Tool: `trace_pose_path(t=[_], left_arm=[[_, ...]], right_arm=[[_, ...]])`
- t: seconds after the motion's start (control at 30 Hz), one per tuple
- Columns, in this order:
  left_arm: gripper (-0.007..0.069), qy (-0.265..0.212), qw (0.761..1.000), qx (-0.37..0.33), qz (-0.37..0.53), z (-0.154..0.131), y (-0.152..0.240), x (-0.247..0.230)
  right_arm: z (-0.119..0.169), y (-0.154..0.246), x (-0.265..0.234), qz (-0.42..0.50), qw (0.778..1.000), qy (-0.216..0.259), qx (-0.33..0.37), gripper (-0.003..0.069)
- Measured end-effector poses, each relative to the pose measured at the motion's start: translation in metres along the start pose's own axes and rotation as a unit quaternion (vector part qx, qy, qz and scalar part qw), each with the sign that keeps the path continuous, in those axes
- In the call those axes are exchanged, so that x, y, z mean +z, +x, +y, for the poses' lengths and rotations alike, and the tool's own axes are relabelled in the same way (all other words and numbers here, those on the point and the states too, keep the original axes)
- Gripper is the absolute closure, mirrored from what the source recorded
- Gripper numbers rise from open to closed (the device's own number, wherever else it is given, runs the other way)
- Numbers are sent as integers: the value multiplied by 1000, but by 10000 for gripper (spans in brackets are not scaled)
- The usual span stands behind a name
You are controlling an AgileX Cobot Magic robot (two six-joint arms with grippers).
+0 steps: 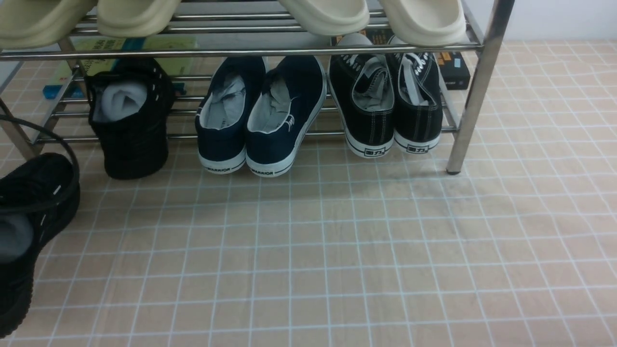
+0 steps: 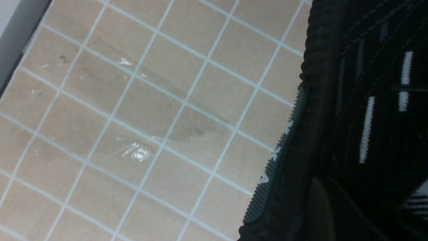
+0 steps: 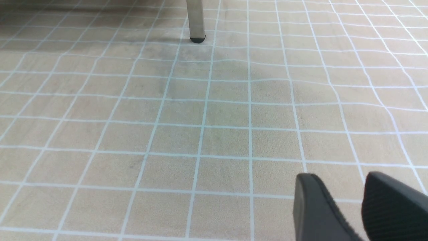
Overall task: Take the shoes off the shelf from the light coffee tablecloth by hand.
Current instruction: 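Set the held shoe down on the floor in front of the rack with the left gripper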
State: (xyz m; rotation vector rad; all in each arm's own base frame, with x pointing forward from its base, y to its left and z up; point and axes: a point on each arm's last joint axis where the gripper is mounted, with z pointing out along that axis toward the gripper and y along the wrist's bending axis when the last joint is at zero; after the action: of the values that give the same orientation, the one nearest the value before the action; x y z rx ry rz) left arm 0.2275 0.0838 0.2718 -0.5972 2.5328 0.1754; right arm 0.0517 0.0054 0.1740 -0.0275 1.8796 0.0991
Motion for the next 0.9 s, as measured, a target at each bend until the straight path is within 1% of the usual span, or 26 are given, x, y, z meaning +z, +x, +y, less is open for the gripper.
trace_pose_path(t=[0.17, 0.33, 0.47, 0.6, 0.63, 0.67, 0.7, 0.73, 0.77, 0.8, 0.83, 0.9], left_arm=[[614, 8, 1000, 2, -24, -2, 4, 13], [607, 5, 1000, 6, 6, -2, 10, 33], [585, 1, 1000, 13, 23, -3, 10, 46], [489, -11, 999, 38, 18, -2, 8, 54], [476, -12, 999, 40, 18, -1, 8, 54], [410, -23, 998, 58, 17, 1, 7, 54], [379, -28, 997, 65, 17, 2, 6, 52], [372, -29, 997, 66, 18, 2, 6, 52], [319, -38, 997, 71, 17, 3, 1, 46], [293, -41, 997, 69, 16, 4, -2, 40], [272, -44, 997, 64, 16, 5, -6, 33], [269, -40, 998, 46, 9, 4, -17, 15]], right_arm=[[0, 0, 0, 0, 1000, 0, 0, 420], [0, 0, 0, 0, 1000, 0, 0, 420], [0, 0, 0, 0, 1000, 0, 0, 420], [0, 0, 0, 0, 1000, 0, 0, 420], [0, 0, 0, 0, 1000, 0, 0, 420], [0, 0, 0, 0, 1000, 0, 0, 420], [0, 0, 0, 0, 1000, 0, 0, 420], [0, 0, 0, 0, 1000, 0, 0, 420], [0, 0, 0, 0, 1000, 0, 0, 420], [0, 0, 0, 0, 1000, 0, 0, 420], [0, 0, 0, 0, 1000, 0, 0, 420], [0, 0, 0, 0, 1000, 0, 0, 420]])
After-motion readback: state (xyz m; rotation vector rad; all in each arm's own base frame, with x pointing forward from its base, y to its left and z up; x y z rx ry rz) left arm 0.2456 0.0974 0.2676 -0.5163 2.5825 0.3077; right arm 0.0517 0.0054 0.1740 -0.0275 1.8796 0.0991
